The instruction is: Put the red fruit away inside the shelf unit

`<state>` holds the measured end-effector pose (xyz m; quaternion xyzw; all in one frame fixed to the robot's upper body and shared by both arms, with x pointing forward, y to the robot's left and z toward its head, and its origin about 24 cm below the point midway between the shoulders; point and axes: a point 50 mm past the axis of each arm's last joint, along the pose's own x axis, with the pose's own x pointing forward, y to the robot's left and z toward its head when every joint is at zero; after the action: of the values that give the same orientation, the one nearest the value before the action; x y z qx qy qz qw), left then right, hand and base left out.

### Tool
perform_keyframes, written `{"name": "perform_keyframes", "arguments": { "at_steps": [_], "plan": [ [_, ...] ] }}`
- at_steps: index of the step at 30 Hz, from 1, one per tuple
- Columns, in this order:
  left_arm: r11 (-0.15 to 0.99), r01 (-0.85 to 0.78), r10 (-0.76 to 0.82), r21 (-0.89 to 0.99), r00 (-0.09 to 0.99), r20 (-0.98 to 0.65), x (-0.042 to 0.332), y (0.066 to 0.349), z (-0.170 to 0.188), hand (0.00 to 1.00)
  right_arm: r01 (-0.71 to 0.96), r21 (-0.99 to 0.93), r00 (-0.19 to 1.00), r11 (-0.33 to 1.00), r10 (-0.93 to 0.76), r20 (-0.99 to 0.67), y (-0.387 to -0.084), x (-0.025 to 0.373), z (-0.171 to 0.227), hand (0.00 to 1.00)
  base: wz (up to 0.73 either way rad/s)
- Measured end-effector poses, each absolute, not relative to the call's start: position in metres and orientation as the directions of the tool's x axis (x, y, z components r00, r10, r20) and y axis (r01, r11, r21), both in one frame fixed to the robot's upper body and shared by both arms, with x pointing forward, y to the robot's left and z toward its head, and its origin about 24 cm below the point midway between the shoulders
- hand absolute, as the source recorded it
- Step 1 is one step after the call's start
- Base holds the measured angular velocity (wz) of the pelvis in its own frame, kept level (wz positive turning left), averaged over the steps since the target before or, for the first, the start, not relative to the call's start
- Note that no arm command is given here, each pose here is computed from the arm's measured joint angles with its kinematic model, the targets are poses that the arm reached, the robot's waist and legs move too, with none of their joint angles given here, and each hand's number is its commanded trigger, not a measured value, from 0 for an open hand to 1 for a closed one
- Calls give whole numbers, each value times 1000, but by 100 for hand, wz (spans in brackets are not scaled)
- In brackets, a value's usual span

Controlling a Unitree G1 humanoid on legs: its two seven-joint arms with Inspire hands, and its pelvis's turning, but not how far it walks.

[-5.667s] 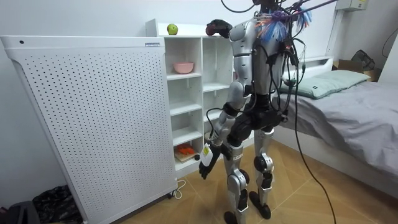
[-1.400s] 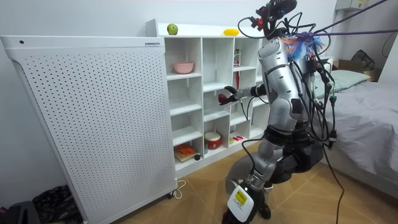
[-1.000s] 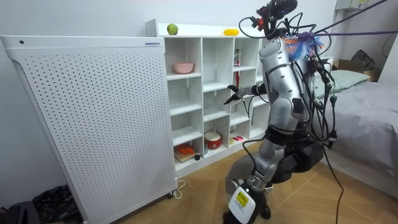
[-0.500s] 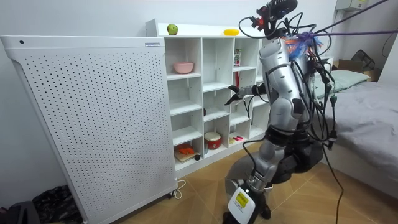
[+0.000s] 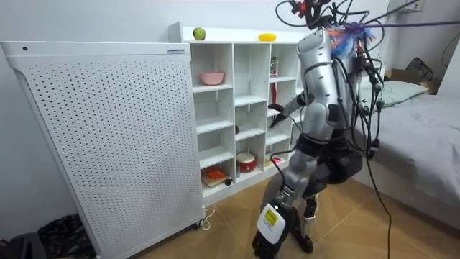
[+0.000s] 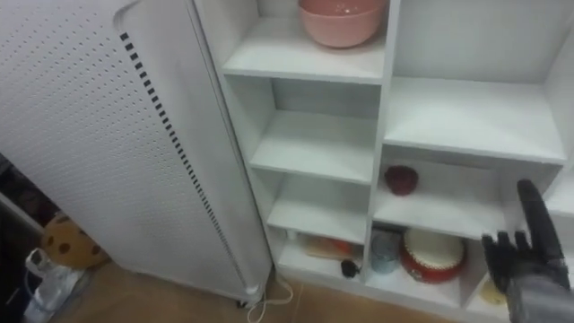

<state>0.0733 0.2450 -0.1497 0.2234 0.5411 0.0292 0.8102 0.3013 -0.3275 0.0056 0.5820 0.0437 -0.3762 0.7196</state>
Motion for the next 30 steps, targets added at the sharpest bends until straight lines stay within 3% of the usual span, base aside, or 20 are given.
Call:
{"name": "perform_keyframes", "arguments": {
  "at_steps": [7,16,21,30],
  "plan": [
    [907,119,335,404,379,-863,70,259,-151,0,848,518,515,112,-399,-758,-294,184,-111,0,6],
    [901,72,383,427,327,-864,39,260,-155,0,900,192,314,391,-278,-908,-262,59,-160,0,-12],
    [915,-9,389,404,295,-873,29,251,-158,0,855,118,266,506,-232,-936,-247,37,-167,0,-11],
    [920,-45,386,389,274,-881,27,240,-162,0,504,-67,180,861,-181,-967,-235,25,-171,0,-6]
  ]
}}
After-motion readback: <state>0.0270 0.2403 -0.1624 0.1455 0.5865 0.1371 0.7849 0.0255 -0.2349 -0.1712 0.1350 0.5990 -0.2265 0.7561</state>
